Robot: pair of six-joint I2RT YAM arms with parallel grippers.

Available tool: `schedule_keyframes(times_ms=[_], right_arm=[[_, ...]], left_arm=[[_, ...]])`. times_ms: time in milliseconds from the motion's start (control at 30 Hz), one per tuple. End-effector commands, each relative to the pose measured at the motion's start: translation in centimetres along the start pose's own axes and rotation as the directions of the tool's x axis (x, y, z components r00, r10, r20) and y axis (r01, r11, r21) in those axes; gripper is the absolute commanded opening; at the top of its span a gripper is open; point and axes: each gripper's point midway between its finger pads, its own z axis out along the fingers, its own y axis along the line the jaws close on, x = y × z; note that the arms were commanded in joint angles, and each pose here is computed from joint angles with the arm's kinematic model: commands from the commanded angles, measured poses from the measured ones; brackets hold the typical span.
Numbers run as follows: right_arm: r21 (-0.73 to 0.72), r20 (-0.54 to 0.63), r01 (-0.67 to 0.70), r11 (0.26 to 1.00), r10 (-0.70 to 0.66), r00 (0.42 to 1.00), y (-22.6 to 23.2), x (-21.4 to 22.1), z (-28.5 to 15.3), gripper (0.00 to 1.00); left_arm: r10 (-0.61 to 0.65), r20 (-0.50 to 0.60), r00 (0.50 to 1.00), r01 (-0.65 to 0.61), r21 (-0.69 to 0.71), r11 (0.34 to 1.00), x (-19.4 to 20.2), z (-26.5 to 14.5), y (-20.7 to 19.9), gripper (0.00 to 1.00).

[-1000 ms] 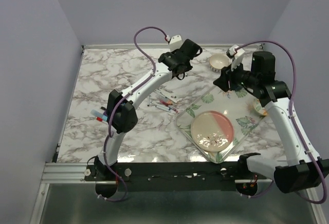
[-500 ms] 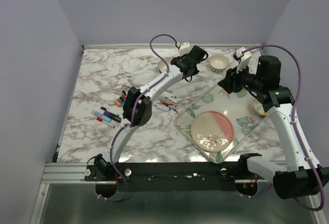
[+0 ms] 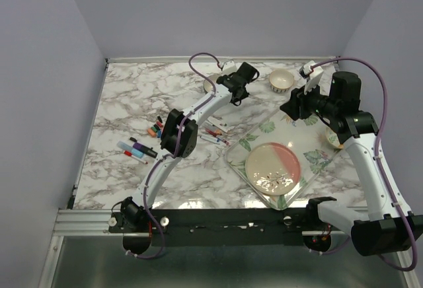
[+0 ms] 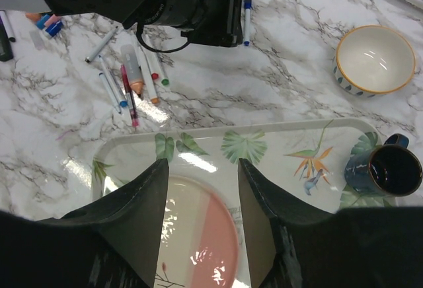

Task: Open the pen caps
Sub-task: Grab a pen on the table with the right arm

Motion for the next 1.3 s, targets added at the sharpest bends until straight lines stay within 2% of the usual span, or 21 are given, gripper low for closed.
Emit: schedule_keyframes(times_ms=[0,300,567,733,767,833,867,900,933,967,1000,1033,1067,1100,1133,1167,1200,1233,1267], right_arm=[[-0.020,0.018,0.001,1.000,-0.001,1.000,0.4,-0.1,0.0,0.54],[-0.037,0.008,-0.007,0.999,0.007,1.000,0.5,0.2,0.2,0.54],[-0.052,-0.009,-0.013,0.999,0.012,1.000,0.6,0.7,0.6,0.54],[-0.092,-0.047,-0.032,0.995,0.028,0.999,0.8,1.8,1.7,0.54],[-0.107,-0.054,-0.035,0.994,0.030,0.998,0.9,2.0,1.8,0.54],[-0.162,-0.071,-0.035,0.986,0.024,0.997,1.6,2.6,2.1,0.54],[-0.185,-0.086,-0.041,0.982,0.025,0.996,1.8,3.0,2.5,0.54],[-0.223,-0.091,-0.047,0.974,0.027,0.995,2.3,3.2,2.7,0.54],[-0.245,-0.103,-0.051,0.968,0.027,0.994,2.5,3.5,2.9,0.55],[-0.261,-0.108,-0.057,0.964,0.029,0.994,2.7,3.6,3.0,0.55],[-0.296,-0.127,-0.081,0.952,0.045,0.991,2.9,4.1,3.6,0.55],[-0.307,-0.140,-0.094,0.947,0.053,0.989,3.0,4.3,3.9,0.55],[-0.327,-0.153,-0.118,0.938,0.071,0.986,3.1,4.5,4.3,0.55],[-0.362,-0.174,-0.155,0.919,0.097,0.980,3.2,4.5,5.2,0.55],[-0.386,-0.215,-0.210,0.898,0.134,0.967,3.5,4.8,5.6,0.50],[-0.405,-0.243,-0.245,0.881,0.155,0.958,3.6,4.8,6.0,0.37],[-0.429,-0.306,-0.319,0.845,0.197,0.932,3.4,5.8,7.5,0.26],[-0.430,-0.329,-0.351,0.832,0.218,0.919,3.1,4.6,7.8,0.10],[-0.423,-0.345,-0.375,0.825,0.236,0.908,2.6,4.0,8.5,0.05]], left_arm=[[-0.076,-0.003,0.997,0.076,0.026,0.997,-0.3,1.6,-0.6,0.40],[-0.140,-0.016,0.990,0.140,0.010,0.990,-0.2,3.0,0.1,0.40],[-0.123,-0.028,0.992,0.123,0.014,0.992,0.0,2.4,0.4,0.38],[-0.097,0.034,0.995,0.092,0.116,0.989,-3.5,-2.6,-1.6,0.34],[-0.052,0.030,0.998,0.048,0.112,0.993,-3.0,-2.9,-1.0,0.33],[-0.035,0.065,0.997,0.021,0.204,0.979,-5.0,-6.5,-2.6,0.31],[0.025,0.049,0.998,-0.034,0.188,0.982,-3.7,-6.3,-1.1,0.31],[0.020,0.087,0.996,-0.041,0.246,0.968,-5.5,-9.5,-1.7,0.31],[0.016,0.114,0.993,-0.052,0.322,0.945,-6.3,-11.1,-2.7,0.31],[0.058,0.083,0.995,-0.080,0.299,0.951,-4.1,-10.5,-0.4,0.31],[0.058,0.133,0.989,-0.102,0.353,0.930,-6.1,-13.8,-0.5,0.31],[0.044,0.165,0.985,-0.108,0.405,0.908,-6.9,-15.1,-0.7,0.31],[0.091,0.111,0.990,-0.130,0.423,0.897,-4.5,-14.9,1.1,0.31],[0.069,0.144,0.987,-0.130,0.478,0.869,-6.0,-18.0,1.3,0.31],[0.063,0.167,0.984,-0.141,0.510,0.849,-6.9,-18.8,2.2,0.31],[0.097,0.119,0.988,-0.145,0.525,0.839,-5.0,-18.8,3.9,0.31],[0.075,0.153,0.985,-0.148,0.553,0.820,-6.4,-21.4,4.7,0.31],[0.092,0.173,0.981,-0.172,0.532,0.829,-7.0,-21.7,6.6,0.31],[0.119,0.168,0.979,-0.189,0.505,0.842,-6.2,-21.6,8.5,0.31]])
